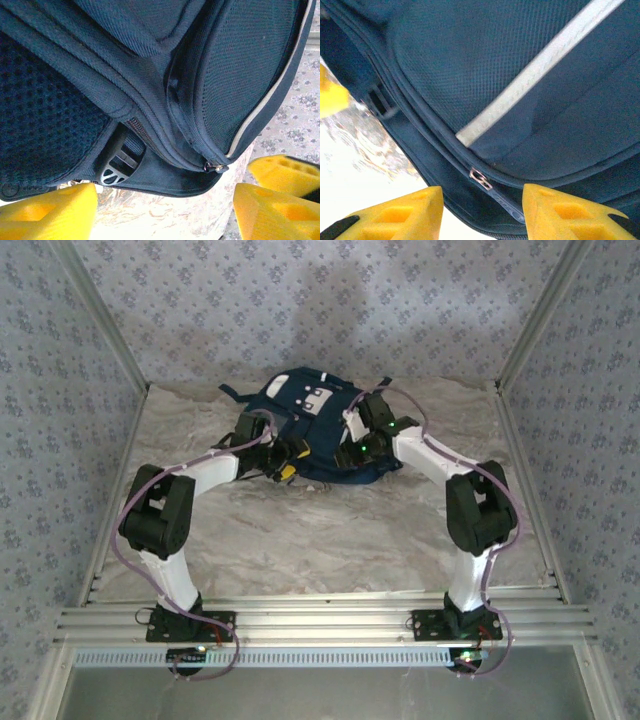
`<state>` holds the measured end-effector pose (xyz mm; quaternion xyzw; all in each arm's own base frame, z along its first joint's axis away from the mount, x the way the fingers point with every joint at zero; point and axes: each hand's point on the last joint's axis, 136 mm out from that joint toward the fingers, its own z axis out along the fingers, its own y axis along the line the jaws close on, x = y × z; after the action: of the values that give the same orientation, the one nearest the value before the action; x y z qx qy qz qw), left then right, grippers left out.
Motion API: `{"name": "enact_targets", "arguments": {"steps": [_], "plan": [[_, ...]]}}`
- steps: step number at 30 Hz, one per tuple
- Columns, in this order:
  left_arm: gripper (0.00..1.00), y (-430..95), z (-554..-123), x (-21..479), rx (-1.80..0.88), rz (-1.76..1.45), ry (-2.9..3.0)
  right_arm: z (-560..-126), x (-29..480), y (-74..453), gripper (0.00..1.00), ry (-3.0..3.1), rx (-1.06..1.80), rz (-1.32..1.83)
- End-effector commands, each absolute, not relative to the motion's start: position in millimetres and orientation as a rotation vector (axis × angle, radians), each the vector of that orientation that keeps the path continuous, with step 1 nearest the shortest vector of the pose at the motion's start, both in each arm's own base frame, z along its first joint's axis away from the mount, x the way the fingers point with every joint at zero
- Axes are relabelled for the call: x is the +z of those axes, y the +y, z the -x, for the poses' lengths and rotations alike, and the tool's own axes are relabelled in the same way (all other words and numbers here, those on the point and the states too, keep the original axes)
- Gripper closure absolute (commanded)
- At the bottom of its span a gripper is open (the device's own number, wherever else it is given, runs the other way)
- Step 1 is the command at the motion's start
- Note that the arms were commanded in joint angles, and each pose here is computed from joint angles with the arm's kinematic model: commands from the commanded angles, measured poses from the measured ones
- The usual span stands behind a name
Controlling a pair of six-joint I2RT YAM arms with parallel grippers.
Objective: Pack the student bag
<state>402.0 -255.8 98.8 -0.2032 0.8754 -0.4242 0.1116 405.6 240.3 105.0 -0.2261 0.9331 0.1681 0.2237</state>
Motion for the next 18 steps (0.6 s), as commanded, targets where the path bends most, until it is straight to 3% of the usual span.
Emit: {"name": "enact_targets", "arguments": {"steps": [1,14,18], "plan": [[0.27,-255.1,-408.6,93.5,-1.220,0.625,2.564,-397.5,93.1,238.1,0.53,2.609,0.430,0.720],[0.27,-259.0,-410.6,80.9,-1.245,0.653,2.591,-395.8,58.1,240.8,0.52,2.632,0.173,0.880],[0.27,-258.0,-412.9,82.2,-1.251,0.657,2.585,-395.4,54.6,246.8,0.61,2.623,0.200,0.901]]}}
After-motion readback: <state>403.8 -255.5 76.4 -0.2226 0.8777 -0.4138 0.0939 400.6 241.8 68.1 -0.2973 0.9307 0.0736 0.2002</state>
